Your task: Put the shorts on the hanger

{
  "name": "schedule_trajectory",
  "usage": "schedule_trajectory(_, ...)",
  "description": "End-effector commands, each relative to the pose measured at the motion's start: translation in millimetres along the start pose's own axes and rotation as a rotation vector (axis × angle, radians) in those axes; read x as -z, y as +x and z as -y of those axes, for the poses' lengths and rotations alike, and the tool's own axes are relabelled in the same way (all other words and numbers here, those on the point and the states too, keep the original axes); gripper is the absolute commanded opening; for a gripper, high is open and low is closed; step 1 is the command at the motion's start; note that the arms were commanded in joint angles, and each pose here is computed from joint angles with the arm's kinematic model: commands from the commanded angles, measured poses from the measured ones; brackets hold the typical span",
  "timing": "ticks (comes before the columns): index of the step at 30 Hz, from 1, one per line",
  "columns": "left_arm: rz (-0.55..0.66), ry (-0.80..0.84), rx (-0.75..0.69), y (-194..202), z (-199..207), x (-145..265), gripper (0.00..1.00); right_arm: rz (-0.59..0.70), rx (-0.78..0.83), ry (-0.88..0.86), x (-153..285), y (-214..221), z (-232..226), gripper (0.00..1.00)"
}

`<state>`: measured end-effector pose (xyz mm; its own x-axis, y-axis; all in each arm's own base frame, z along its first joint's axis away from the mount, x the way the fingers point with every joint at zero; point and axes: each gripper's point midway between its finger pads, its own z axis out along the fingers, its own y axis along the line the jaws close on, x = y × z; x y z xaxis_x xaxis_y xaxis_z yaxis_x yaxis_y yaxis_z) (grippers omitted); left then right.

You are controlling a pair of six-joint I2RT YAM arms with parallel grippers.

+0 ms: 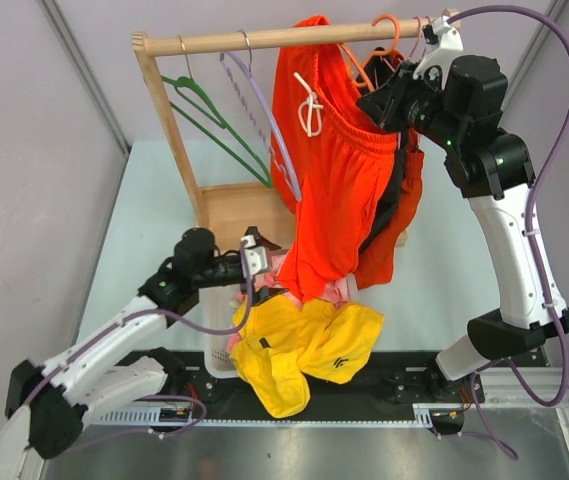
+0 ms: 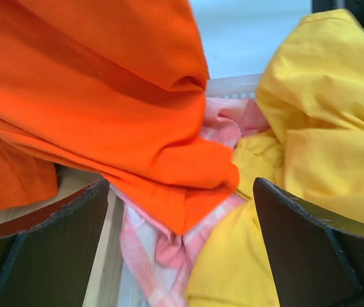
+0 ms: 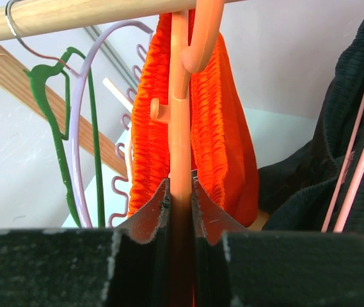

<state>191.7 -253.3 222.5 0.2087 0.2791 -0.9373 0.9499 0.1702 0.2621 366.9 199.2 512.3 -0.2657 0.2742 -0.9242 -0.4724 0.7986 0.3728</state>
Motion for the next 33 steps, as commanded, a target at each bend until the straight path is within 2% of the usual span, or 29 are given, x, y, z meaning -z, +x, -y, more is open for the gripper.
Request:
schedule_trajectory(1,0.081,-0.129,0.011,-11,-29,-36,0.98,0.181,0.019,-0.089,29,-50,-27,0.00)
schedule_trajectory(2,0.097,-0.148,0.040,-12,-34,-41,0.98,0.176,0.018,-0.086,28,-47,-25,0.00)
schedule_trajectory(5,0.030,-0.215,0.129,15,-46,-60,0.97,0.183,0.014,-0.092,31,-47,-27,0.00)
schedule_trajectory(12,-0.075,-0.307,0.151,46,-60,-92,0.98,0.177,0.023,-0.095,31,-43,-26,0.00)
schedule_trajectory(14,-0.105,-0.344,0.178,50,-70,-97,0.95,0.178,0.025,-0.097,31,-43,-26,0.00)
schedule_trajectory(15,-0.123,-0.340,0.189,55,-70,-100,0.92,0.179,0.023,-0.098,32,-43,-26,0.00)
schedule_trajectory(16,-0.147,-0.332,0.200,62,-69,-104,0.83,0.176,0.025,-0.095,31,-42,-25,0.00)
schedule_trajectory(18,-0.117,-0.318,0.193,54,-69,-106,0.69,0.174,0.028,-0.095,32,-41,-25,0.00)
schedule_trajectory(19,-0.086,-0.315,0.170,43,-70,-103,0.50,0.171,0.031,-0.094,33,-40,-25,0.00)
schedule_trajectory(21,-0.042,-0.281,0.139,30,-65,-101,0.26,0.169,0.032,-0.091,34,-39,-24,0.00)
schedule_trajectory(22,-0.012,-0.274,0.107,17,-65,-96,0.07,0.169,0.032,-0.093,35,-38,-25,0.00)
schedule_trajectory(23,-0.003,-0.265,0.090,11,-64,-94,0.01,0.163,0.028,-0.091,35,-36,-24,0.00)
schedule_trajectory(29,0.051,-0.382,-0.103,-28,-92,-54,0.00,0.162,0.018,-0.085,35,-34,-21,0.00)
schedule_trajectory(33,-0.002,-0.532,-0.201,-21,-130,-36,0.00,0.159,0.013,-0.076,31,-31,-17,0.00)
